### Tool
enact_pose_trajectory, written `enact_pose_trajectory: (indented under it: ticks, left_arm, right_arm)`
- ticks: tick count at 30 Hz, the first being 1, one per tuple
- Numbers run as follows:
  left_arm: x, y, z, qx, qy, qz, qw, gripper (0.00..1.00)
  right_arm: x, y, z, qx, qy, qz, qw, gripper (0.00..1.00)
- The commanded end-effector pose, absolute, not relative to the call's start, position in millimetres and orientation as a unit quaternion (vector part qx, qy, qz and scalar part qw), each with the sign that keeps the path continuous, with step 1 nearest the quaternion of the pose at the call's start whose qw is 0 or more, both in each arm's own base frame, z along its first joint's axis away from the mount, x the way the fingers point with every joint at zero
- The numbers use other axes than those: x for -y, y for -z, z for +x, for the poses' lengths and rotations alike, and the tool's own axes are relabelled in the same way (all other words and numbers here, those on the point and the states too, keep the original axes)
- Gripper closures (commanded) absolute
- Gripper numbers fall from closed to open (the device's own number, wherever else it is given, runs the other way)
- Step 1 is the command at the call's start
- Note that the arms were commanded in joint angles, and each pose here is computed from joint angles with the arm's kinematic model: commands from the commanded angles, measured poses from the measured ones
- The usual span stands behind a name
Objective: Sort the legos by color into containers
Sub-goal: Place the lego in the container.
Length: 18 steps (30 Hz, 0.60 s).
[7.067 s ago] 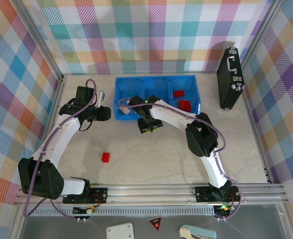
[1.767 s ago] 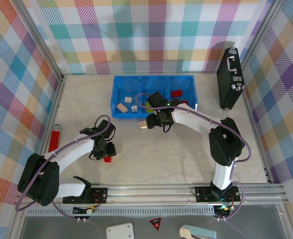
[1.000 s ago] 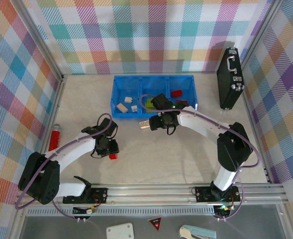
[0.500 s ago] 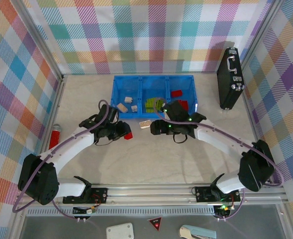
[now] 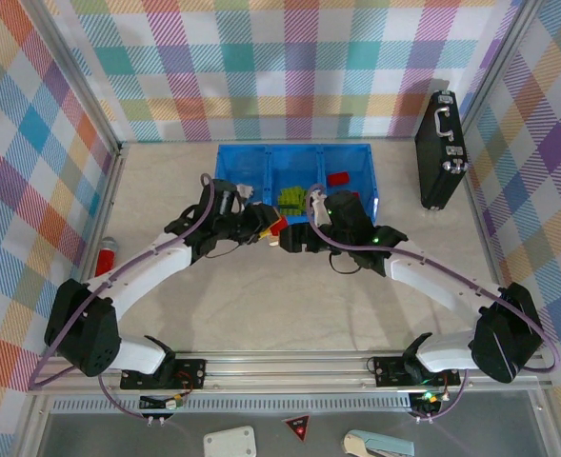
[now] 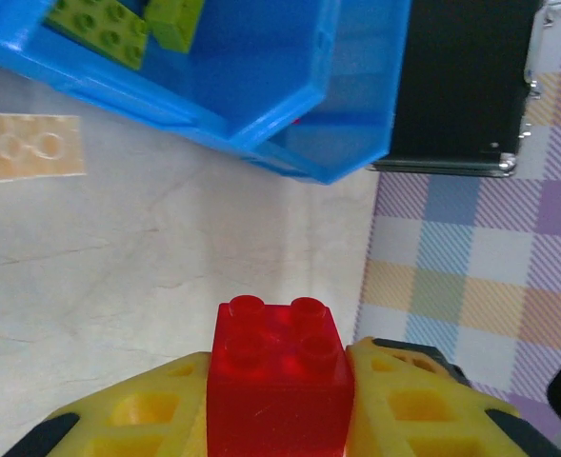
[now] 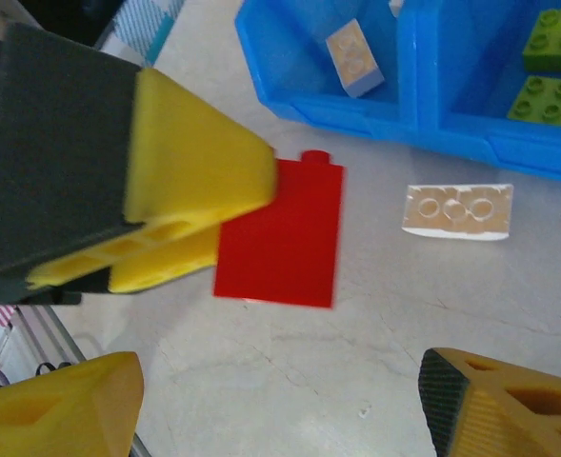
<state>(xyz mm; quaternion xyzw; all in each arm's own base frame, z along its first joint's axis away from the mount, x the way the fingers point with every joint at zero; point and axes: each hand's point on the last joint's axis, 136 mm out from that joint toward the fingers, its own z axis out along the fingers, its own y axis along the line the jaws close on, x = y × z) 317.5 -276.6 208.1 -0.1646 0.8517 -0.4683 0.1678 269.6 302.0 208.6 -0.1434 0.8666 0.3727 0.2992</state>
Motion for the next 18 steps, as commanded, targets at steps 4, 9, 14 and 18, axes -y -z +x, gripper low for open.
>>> enact_pose_trajectory:
  ticks: [4, 9, 14, 18]
  left_arm:
    - [307.3, -246.2, 320.3, -0.815, 0.536, -0.153, 0.157, 0.68]
    - [315.7, -250.7, 316.0, -0.810, 0.547, -0.148, 0.152, 0.68]
    - [315.3, -249.4, 313.1, -0.811, 0.545, -0.148, 0.151, 0.67]
    - [315.7, -248.4, 311.1, -0.811, 0.545, -0.149, 0.149, 0.67]
  right_arm:
    - [-306.8, -229.2, 275.6, -0.845, -0.390, -0.155, 0.331, 0.28]
    - [-300.3, -226.1, 282.4, -0.852, -0.368, -0.142, 0.343, 0.39]
    - [-290.8, -226.4, 289.6, -0.856, -0.346, -0.124, 0.363, 0.45]
    - [-282.7, -226.5, 295.6, -0.861, -0.322, -0.114, 0.377, 0.50]
